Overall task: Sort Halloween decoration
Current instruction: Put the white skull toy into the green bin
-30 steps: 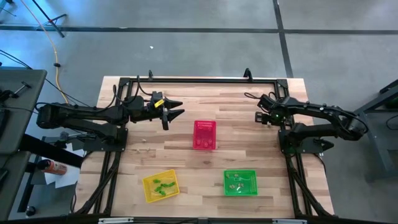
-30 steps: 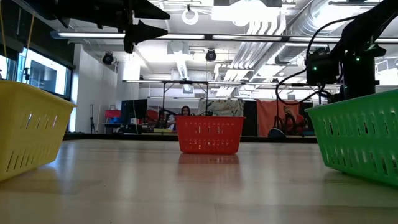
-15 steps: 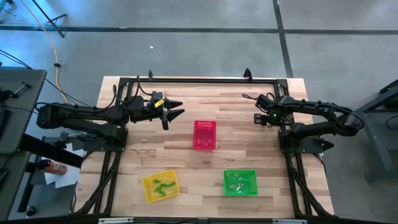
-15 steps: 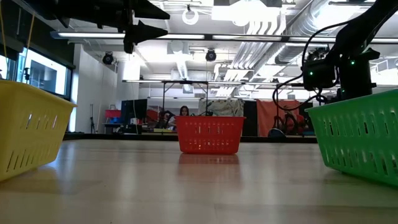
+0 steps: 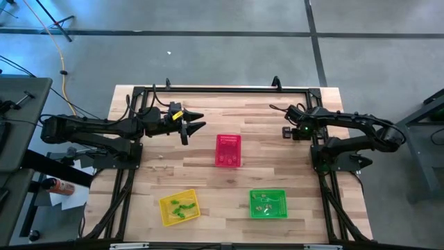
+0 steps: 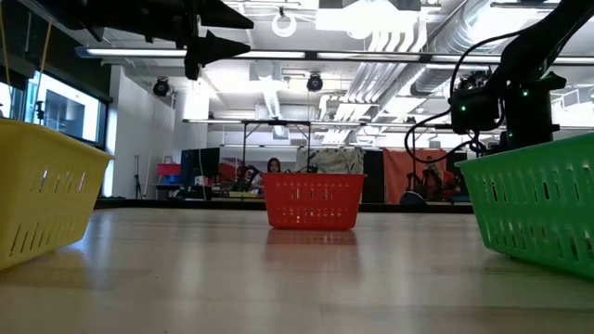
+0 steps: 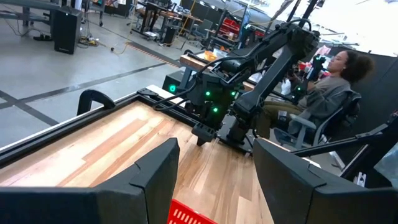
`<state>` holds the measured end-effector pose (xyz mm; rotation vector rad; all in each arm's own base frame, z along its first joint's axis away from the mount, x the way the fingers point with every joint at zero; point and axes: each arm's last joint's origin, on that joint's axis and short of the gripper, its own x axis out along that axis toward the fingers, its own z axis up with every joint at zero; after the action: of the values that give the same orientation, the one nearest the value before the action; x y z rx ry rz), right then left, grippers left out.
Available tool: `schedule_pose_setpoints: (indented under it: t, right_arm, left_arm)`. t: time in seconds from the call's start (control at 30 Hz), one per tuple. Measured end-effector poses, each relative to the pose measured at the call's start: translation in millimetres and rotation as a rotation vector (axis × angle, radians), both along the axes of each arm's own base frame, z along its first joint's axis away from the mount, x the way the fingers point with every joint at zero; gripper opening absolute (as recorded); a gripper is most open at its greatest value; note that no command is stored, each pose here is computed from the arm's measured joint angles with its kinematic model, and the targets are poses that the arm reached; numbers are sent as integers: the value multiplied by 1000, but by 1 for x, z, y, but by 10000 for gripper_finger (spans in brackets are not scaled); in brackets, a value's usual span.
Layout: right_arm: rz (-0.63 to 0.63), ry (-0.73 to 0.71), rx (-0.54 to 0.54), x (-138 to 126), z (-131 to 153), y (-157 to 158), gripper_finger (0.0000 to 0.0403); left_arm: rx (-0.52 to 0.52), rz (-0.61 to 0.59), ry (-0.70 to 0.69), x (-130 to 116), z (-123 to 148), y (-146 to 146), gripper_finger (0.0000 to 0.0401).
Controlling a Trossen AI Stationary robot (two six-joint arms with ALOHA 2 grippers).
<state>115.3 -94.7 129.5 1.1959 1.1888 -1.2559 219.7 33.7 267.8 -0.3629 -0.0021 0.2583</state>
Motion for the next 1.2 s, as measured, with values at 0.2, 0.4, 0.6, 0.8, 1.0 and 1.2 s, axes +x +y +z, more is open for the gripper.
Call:
schedule_pose_setpoints:
  t: [0.2,0.4,0.6,0.8,1.0,1.2]
  right_arm:
    - [0,-1,-2,0,0,0,38]
    - [0,-1,-6,0,0,0,34]
    - [11,-15,-20,4,6,-3,31]
    - [43,-58,-99,9,20,-9,31]
    - [84,-159,-171,13,40,-11,31]
    - [228,-456,-297,33,66,-10,31]
  left_arm:
    - [0,0,0,0,0,0,197]
    - [0,0,0,0,0,0,197]
    - [0,0,0,0,0,0,197]
    - [1,0,1,0,0,0,197]
    - [1,0,0,0,0,0,197]
    - [1,0,0,0,0,0,197]
